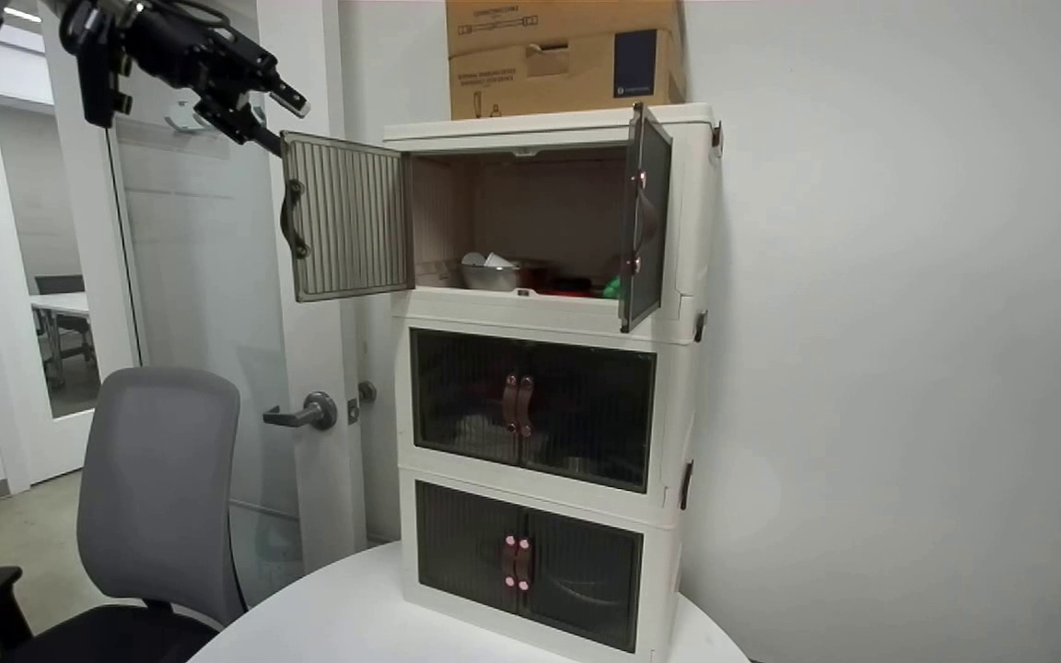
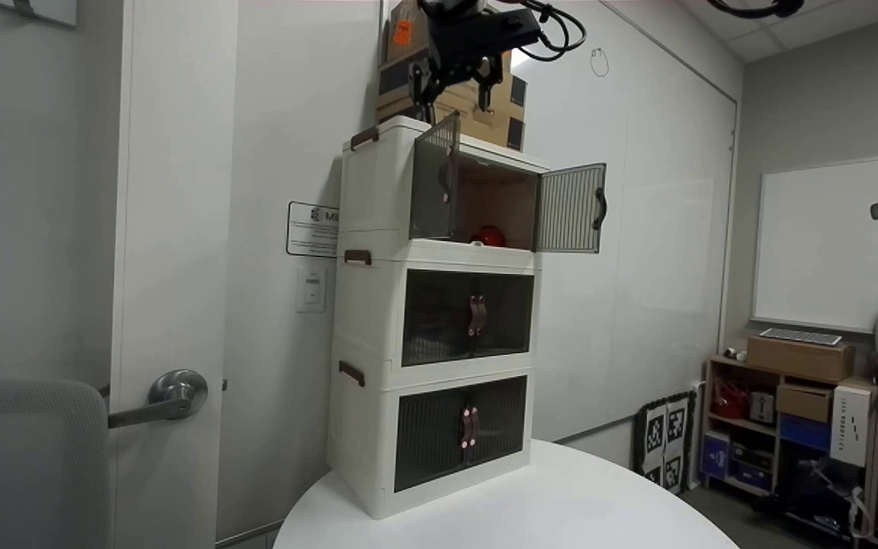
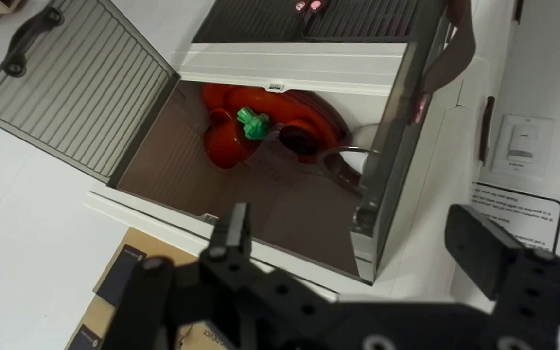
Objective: Close the topmost compartment doors
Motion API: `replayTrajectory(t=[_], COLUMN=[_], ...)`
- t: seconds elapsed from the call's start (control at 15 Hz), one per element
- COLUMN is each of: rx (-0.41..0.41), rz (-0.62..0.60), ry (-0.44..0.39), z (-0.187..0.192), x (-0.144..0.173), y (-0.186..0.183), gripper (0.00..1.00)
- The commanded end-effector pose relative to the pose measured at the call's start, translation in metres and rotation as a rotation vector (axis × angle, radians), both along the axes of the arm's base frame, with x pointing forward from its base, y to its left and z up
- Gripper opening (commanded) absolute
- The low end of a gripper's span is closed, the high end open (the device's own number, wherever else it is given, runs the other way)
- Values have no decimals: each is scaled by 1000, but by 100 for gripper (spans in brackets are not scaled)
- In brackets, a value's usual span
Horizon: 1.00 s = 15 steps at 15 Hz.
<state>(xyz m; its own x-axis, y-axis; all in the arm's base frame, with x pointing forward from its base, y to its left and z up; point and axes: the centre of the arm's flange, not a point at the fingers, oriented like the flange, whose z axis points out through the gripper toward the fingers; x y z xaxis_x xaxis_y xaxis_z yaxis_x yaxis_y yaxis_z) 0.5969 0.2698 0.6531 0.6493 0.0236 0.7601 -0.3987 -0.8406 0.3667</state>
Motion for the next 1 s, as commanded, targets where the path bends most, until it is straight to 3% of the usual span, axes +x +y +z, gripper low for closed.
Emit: replayTrajectory(t=[0.0, 0.27, 0.47, 0.73, 0.93], rx=[-14, -38, -48, -67, -73], rz=[-68, -127, -152, -105, -3], ry=[7, 44, 59, 58, 60], z=[-10, -30, -46, -56, -51], x=[29, 43, 87, 131, 158], y=[-32, -77, -116, -175, -220], gripper=[100, 100, 100, 100, 100])
